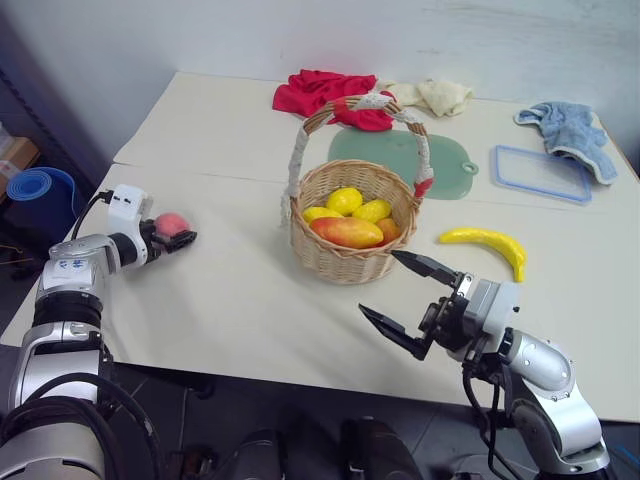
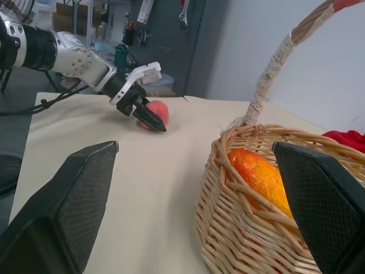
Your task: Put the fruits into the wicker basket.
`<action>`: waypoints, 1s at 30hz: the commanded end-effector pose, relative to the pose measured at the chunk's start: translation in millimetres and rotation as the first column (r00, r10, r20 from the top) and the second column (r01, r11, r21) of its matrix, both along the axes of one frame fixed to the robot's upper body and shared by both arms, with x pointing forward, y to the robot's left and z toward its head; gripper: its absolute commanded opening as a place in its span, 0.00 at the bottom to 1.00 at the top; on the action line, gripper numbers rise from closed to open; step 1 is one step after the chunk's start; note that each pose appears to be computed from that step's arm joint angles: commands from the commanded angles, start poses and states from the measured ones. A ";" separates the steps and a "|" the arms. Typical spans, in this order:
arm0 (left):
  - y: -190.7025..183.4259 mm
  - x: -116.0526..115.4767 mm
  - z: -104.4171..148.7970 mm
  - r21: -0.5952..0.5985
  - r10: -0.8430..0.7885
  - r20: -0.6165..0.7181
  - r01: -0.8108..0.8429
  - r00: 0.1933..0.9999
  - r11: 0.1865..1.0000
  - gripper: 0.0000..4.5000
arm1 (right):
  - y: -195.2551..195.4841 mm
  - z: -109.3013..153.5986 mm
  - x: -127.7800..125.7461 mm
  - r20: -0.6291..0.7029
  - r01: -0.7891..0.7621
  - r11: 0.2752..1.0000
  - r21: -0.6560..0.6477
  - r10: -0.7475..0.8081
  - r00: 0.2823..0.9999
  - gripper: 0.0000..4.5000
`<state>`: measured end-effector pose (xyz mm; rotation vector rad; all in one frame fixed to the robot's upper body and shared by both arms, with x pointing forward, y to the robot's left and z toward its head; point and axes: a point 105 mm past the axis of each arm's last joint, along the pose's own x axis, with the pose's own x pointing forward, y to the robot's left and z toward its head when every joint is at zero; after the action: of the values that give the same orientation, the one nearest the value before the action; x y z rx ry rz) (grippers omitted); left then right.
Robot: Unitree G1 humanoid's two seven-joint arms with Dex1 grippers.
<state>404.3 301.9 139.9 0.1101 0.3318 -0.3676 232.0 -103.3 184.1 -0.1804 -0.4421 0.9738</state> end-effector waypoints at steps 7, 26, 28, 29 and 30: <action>-83.5 -61.7 109.3 0.065 -0.623 0.362 0.648 0.693 0.758 0.57 | -43.9 25.5 0.0 0.069 0.217 0.974 0.060 -0.221 0.973 1.00; -276.0 -34.9 113.7 0.176 -0.676 0.412 0.674 0.611 0.717 0.77 | -54.6 14.5 -6.1 -0.005 0.321 0.938 0.133 -0.323 0.946 1.00; -278.0 -37.9 113.3 0.186 -0.686 0.414 0.682 0.598 0.707 0.91 | -54.6 14.0 -7.1 -0.008 0.333 0.933 0.138 -0.335 0.942 1.00; -275.3 -36.0 114.4 0.199 -0.677 0.423 0.668 0.602 0.717 0.98 | -56.5 13.6 -8.2 -0.010 0.342 0.929 0.138 -0.344 0.939 1.00; -271.0 -33.9 114.6 0.217 -0.673 0.430 0.655 0.601 0.724 0.99 | -60.2 12.8 -9.7 -0.013 0.357 0.925 0.133 -0.359 0.933 1.00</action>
<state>373.0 27.2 236.7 0.3248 -0.1477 -1.0904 229.9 -160.7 184.1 -0.1162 -0.4103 0.6028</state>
